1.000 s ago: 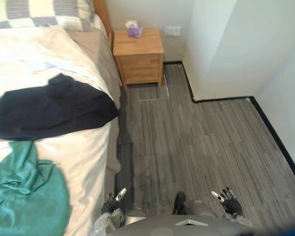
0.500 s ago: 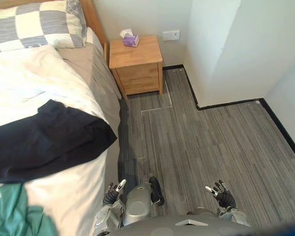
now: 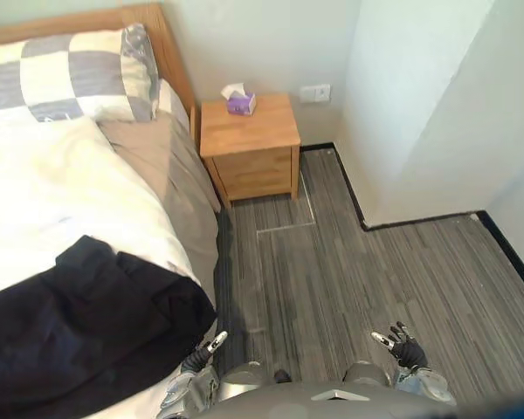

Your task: Tidy the bed and pick cloth on bed and put in laundry

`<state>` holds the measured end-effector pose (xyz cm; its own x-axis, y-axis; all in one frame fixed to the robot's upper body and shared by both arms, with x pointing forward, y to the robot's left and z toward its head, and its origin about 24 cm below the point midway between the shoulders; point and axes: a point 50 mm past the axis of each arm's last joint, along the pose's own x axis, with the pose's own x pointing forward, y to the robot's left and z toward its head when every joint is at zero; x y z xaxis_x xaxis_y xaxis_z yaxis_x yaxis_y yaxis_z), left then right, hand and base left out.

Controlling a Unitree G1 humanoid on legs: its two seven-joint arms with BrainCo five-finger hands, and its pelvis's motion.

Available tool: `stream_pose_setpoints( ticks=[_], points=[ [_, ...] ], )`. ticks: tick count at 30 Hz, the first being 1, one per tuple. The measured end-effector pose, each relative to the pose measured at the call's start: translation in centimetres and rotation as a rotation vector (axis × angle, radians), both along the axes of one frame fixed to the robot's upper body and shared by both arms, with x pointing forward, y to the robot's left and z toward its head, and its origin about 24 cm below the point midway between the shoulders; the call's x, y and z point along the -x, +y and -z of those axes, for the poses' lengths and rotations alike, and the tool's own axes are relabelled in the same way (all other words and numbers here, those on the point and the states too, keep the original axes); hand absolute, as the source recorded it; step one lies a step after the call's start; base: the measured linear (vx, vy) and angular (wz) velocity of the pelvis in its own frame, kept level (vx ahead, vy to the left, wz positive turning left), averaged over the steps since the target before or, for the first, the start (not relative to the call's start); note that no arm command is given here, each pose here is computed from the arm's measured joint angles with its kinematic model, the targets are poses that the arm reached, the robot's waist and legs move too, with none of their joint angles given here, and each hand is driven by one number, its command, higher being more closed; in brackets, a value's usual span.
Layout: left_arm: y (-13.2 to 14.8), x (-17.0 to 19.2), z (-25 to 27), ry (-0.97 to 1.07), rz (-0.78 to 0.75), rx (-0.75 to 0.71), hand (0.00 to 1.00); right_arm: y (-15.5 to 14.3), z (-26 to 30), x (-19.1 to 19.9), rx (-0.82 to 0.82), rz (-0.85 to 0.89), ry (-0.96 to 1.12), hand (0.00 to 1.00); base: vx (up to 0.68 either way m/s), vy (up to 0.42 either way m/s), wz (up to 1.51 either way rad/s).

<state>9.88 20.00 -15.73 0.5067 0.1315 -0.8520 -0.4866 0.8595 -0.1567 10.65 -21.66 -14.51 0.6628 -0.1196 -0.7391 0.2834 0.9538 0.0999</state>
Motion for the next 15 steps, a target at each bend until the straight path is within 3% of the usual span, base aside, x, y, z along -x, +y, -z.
stream_pose_setpoints(
  ticks=[6, 15],
  points=[
    [-1.5, -1.9, -0.2, -0.026, 0.022, 0.042, 0.0, 0.9, -0.3, -0.3, -0.005, -0.018, -0.063, 0.0, 0.34, -0.296, 1.24],
    [-2.1, 0.4, 0.5, 0.043, -0.118, 0.043, 0.0, 2.8, -1.6, -3.5, 0.045, -0.195, -0.197, 0.0, 0.32, -0.394, 0.65]
  ],
)
